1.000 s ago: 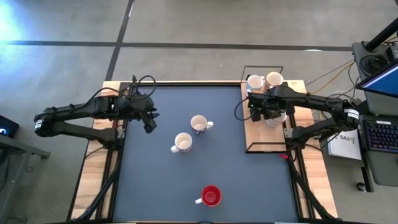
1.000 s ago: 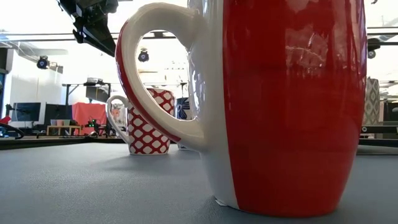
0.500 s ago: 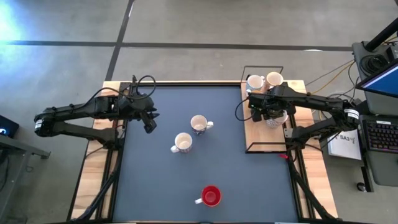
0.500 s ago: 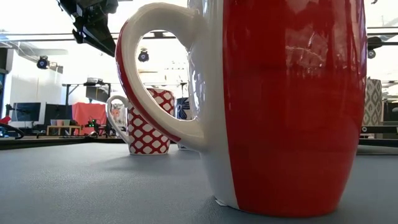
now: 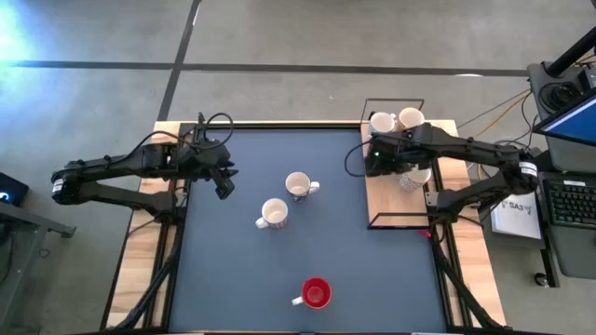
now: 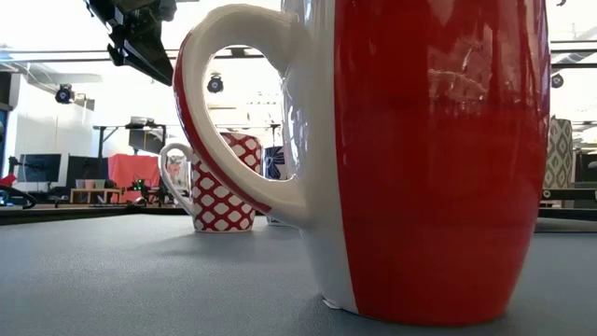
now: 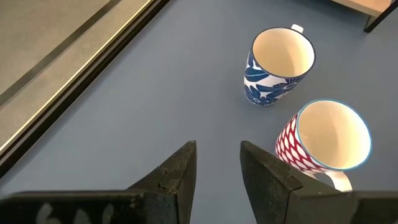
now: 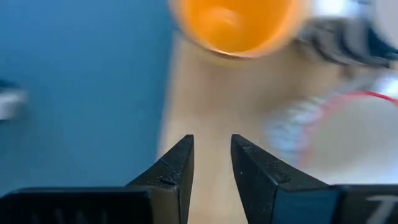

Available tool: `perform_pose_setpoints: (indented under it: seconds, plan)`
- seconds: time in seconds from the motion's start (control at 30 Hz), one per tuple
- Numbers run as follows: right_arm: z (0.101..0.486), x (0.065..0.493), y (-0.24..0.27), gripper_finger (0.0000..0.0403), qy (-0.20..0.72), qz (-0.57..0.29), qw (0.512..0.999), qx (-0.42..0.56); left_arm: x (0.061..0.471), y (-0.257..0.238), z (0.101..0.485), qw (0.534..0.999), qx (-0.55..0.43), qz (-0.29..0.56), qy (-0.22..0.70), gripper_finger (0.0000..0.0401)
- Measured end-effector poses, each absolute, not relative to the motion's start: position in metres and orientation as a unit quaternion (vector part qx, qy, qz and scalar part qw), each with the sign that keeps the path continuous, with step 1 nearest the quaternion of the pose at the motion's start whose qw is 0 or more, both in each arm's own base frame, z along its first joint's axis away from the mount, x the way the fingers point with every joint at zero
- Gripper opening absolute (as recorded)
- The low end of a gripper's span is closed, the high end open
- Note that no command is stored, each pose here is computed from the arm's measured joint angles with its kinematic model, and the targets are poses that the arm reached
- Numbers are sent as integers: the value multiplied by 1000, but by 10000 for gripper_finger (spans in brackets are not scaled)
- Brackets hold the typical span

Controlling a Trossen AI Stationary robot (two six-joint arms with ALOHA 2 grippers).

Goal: Place coffee mugs
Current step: Put the red cup on the shelf aligned with the gray cup

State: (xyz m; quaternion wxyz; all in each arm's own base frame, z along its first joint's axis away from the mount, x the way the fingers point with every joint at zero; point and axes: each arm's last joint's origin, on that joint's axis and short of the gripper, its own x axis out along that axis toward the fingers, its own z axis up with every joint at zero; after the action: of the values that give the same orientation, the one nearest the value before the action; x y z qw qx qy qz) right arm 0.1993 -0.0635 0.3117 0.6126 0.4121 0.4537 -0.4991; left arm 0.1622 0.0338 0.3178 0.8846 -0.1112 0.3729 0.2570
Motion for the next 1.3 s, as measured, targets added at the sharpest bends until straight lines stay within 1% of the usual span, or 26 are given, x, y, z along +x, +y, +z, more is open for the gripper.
perform_pose_setpoints:
  seconds: [0.07, 0.2, 0.3, 0.4, 0.53, 0.67, 0.8, 0.97, 1.17, 1.3]
  plan:
    - [314, 212, -56, 92, 424, -474, 648, 418, 162, 34, 318, 885, -111, 257, 373, 107]
    - [314, 245, -34, 91, 374, -392, 727, 421, 162, 34, 318, 884, -114, 258, 372, 107]
    - [313, 268, -11, 90, 369, -324, 775, 398, 162, 34, 318, 884, -114, 258, 372, 107]
    - [310, 287, 12, 86, 382, -259, 802, 379, 162, 34, 318, 884, -114, 258, 372, 107]
    - [305, 307, 41, 84, 415, -206, 811, 358, 162, 34, 318, 884, -117, 259, 372, 107]
    - [298, 323, 65, 86, 451, -160, 808, 344, 162, 34, 318, 883, -125, 262, 370, 107]
    - [294, 335, 86, 85, 479, -111, 809, 321, 163, 33, 317, 879, -155, 265, 366, 107]
    - [294, 346, 111, 86, 511, -23, 810, 287, 163, 32, 317, 875, -187, 259, 363, 107]
    - [291, 344, 136, 84, 523, 15, 814, 253, 162, 31, 317, 867, -233, 265, 353, 107]
    - [282, 341, 154, 87, 537, 32, 811, 231, 163, 32, 317, 859, -258, 277, 345, 107]
